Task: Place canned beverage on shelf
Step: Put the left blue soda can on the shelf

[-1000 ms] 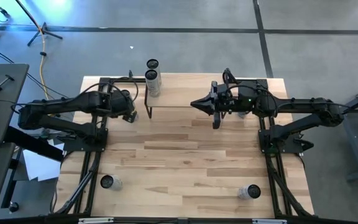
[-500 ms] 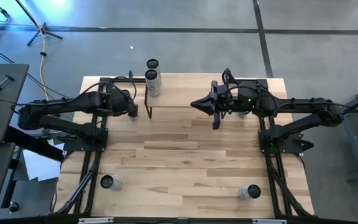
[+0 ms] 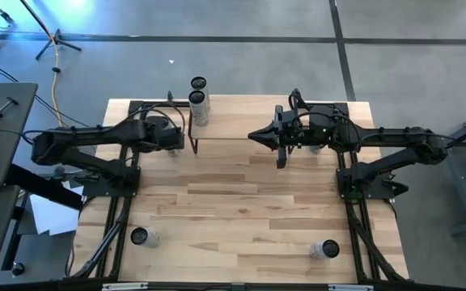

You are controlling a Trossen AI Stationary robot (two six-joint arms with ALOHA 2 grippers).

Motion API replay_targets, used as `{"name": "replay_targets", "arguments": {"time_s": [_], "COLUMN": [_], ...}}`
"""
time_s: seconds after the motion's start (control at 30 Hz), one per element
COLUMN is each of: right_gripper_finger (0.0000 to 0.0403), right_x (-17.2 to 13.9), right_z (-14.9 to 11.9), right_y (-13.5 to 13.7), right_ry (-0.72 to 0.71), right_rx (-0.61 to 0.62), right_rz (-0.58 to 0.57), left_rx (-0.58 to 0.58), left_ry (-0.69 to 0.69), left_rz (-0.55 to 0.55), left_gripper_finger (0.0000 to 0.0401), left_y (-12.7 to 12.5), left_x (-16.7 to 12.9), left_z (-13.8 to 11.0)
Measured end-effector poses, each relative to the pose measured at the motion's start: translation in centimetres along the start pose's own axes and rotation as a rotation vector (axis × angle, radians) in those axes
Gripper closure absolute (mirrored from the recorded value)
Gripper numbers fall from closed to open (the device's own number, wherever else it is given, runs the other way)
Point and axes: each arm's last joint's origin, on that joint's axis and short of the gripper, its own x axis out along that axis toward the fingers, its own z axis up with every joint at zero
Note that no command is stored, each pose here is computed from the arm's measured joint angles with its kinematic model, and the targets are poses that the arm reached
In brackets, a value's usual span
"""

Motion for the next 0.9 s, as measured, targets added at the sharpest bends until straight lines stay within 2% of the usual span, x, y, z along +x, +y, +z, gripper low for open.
{"name": "replay_targets", "arguments": {"time_s": [0.23,0.43,0.63,0.9], "right_gripper_finger": [0.0402,0.0402,0.0402,0.0402], "right_x": [0.0,0.0,0.0,0.0], "right_z": [0.0,0.0,0.0,-0.2], "right_y": [0.0,0.0,0.0,0.0], "right_ry": [0.0,0.0,0.001,0.023], "right_rx": [-0.007,-0.007,-0.005,-0.003], "right_rz": [0.0,0.0,0.0,-0.003], "left_rx": [0.008,-0.051,-0.047,-0.108], "left_ry": [-0.002,-0.034,-0.024,-0.029], "left_rz": [0.037,0.024,0.039,0.05], "left_gripper_finger": [0.0029,0.0029,0.003,0.0032], "left_y": [-1.0,-2.2,-2.4,-2.3], "left_x": [1.4,2.2,2.5,2.8], "left_z": [0.3,0.2,0.1,-0.1]}}
